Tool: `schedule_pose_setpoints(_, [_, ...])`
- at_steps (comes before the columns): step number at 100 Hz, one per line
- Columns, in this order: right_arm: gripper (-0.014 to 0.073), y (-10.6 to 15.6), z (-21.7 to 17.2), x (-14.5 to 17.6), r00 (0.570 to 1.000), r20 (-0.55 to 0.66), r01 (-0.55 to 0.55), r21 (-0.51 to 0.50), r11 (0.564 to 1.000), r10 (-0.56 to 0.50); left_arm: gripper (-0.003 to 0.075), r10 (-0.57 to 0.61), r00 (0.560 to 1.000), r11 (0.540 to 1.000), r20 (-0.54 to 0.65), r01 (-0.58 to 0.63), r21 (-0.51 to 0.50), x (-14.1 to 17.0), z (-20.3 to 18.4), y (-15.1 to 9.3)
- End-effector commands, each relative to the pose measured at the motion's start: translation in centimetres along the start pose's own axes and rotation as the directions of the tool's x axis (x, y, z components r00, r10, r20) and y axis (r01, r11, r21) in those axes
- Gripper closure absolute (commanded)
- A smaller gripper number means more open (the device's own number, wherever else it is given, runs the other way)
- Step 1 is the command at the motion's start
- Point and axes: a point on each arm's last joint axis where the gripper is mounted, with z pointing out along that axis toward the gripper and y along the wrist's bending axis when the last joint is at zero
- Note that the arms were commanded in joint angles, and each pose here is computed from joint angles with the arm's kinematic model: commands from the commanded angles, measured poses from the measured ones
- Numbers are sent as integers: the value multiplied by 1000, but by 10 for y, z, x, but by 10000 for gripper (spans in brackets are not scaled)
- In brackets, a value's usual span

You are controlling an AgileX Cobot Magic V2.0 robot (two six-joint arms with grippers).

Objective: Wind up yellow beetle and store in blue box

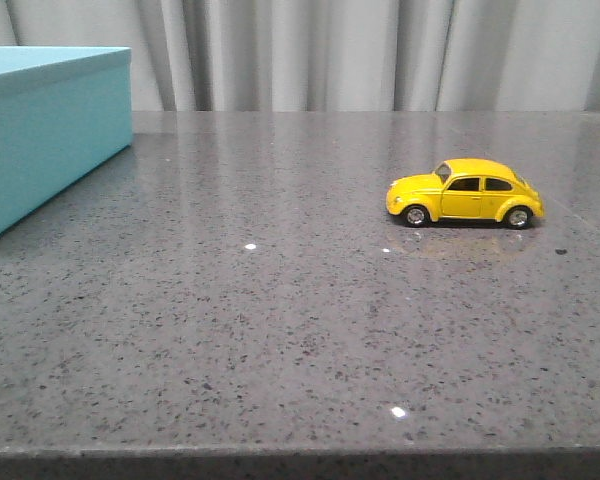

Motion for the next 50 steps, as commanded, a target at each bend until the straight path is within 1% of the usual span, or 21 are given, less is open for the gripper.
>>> schedule_pose_setpoints(1, [654,3,4,-25,999,48,7,-2,1000,-7,739,-5,996,1000,88,5,1,-25,5,-2])
schedule_pose_setpoints(11, [654,4,11,-38,1000,-16,7,12,1000,-7,739,-5,998,1000,57,5,1,-30,9,-3])
schedule_pose_setpoints(14, [654,4,13,-40,999,-39,8,18,1000,-8,739,-4,999,1000,33,4,1,-30,10,-3])
schedule_pose_setpoints(23, [654,4,14,-45,996,-87,9,30,1000,-6,739,-4,1000,1000,12,4,2,-29,10,-3])
schedule_pose_setpoints(35, [654,3,14,-43,995,-102,9,33,999,-6,739,-4,1000,1000,6,4,2,-28,10,-3])
schedule_pose_setpoints(50, [654,4,14,-45,997,-79,5,27,1000,-3,739,-4,1000,1000,5,4,2,-27,10,-3])
